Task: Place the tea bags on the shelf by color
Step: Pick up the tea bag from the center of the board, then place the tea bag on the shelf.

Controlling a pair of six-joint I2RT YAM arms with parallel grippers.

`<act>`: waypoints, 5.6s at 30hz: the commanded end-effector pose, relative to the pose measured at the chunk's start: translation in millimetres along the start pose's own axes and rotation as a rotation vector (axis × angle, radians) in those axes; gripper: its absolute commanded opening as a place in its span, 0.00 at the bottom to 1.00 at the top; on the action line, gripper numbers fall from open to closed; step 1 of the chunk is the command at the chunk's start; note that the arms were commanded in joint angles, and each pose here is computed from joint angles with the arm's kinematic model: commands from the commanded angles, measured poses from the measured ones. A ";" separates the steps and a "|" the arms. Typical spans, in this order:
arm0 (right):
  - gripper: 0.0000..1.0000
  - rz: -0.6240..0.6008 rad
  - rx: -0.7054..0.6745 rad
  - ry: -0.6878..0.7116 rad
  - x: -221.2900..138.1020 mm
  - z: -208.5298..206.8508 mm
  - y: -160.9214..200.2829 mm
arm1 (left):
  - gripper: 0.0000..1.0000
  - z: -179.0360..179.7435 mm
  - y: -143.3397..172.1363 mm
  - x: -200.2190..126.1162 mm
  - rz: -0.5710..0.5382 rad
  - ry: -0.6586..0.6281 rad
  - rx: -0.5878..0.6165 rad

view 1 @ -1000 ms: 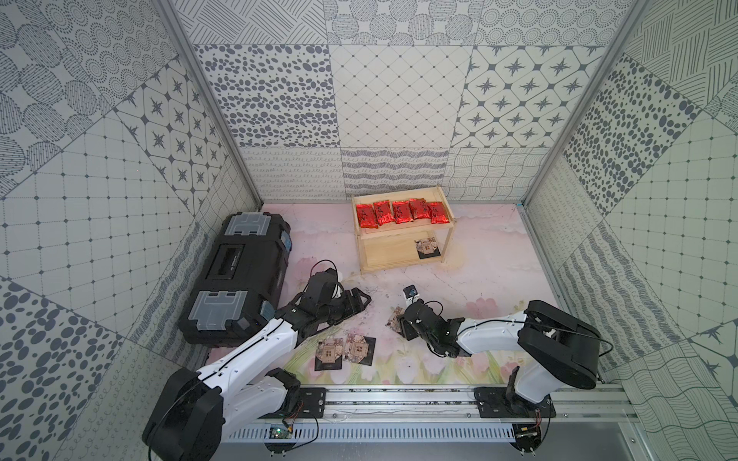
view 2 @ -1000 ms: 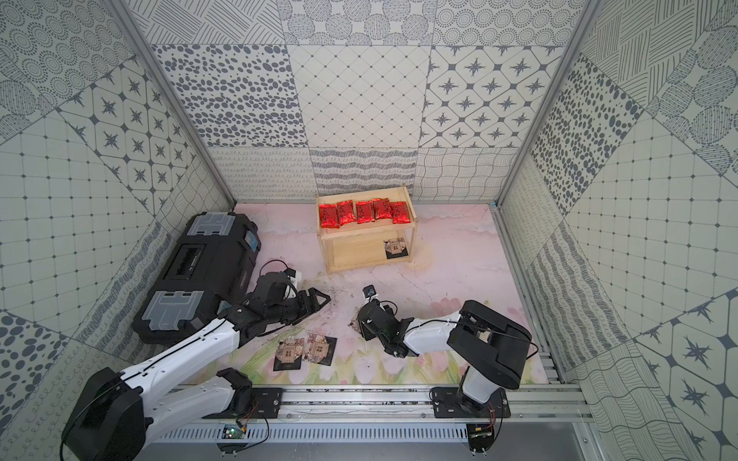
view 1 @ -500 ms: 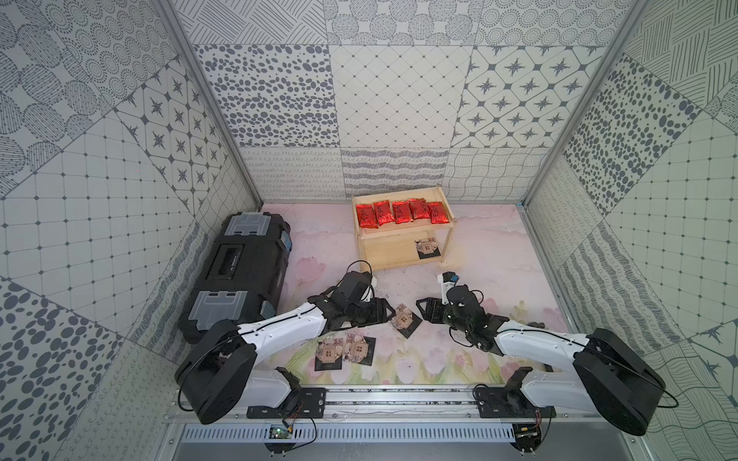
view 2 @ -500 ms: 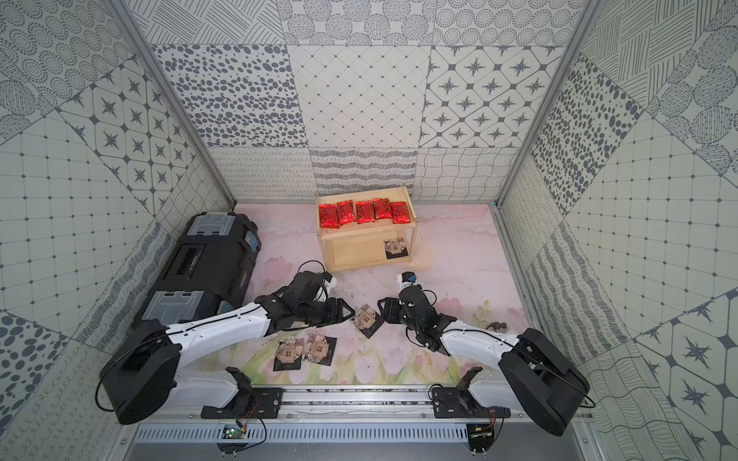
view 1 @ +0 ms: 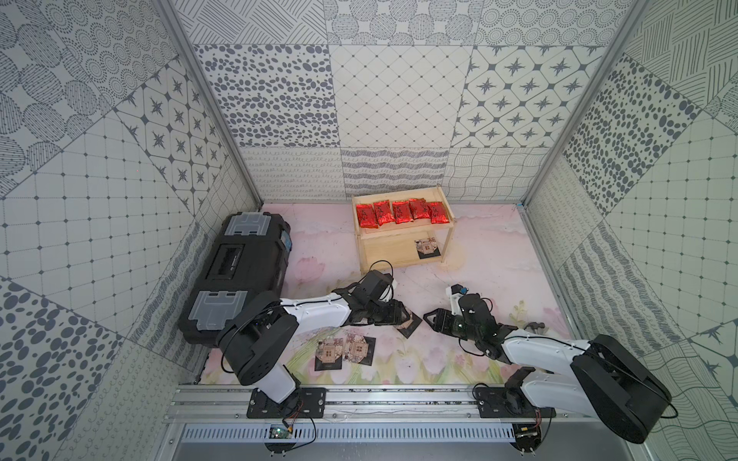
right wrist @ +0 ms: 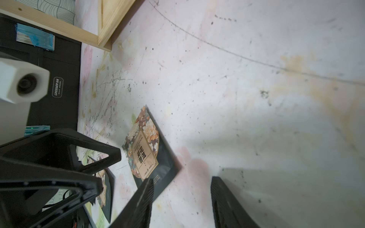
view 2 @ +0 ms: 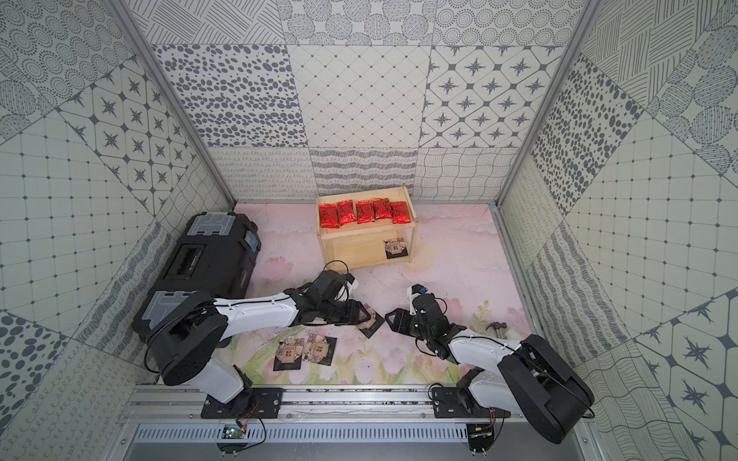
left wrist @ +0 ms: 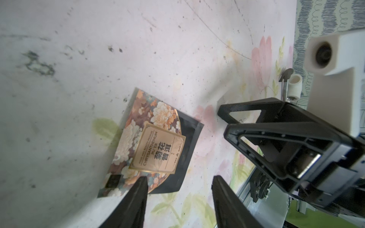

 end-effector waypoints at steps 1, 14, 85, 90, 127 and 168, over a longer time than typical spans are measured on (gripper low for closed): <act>0.50 -0.020 0.013 -0.083 -2.3 8.2 -4.3 | 0.57 1.5 -0.8 6.7 -0.005 0.006 0.051; 0.46 0.035 0.097 -0.165 11.3 10.7 -1.5 | 0.57 24.7 11.4 7.4 -0.023 -0.084 0.044; 0.00 0.212 -0.162 -0.669 10.9 103.0 -66.4 | 0.16 -3.1 -26.1 -129.9 -0.234 0.338 -0.049; 0.00 0.211 -0.168 -0.666 10.2 104.0 -67.6 | 0.00 -2.8 -26.1 -130.2 -0.236 0.324 -0.054; 0.25 -0.018 0.108 -0.834 -5.8 127.0 -64.5 | 0.00 -15.1 -27.1 -161.4 -0.492 0.495 -0.142; 0.00 -0.744 0.403 -0.194 101.4 51.2 -133.6 | 0.59 -1.2 -22.1 -170.7 -0.361 0.042 -0.087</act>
Point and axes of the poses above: each gripper's point midway between its finger pads, its own x axis out along the fingers, its own z axis along the line the jaws close on, y = z × x, the point moved 9 cm from there along -x, back along the fingers, and after that the axes turned 2 degrees about -x, right-handed, at the moved point
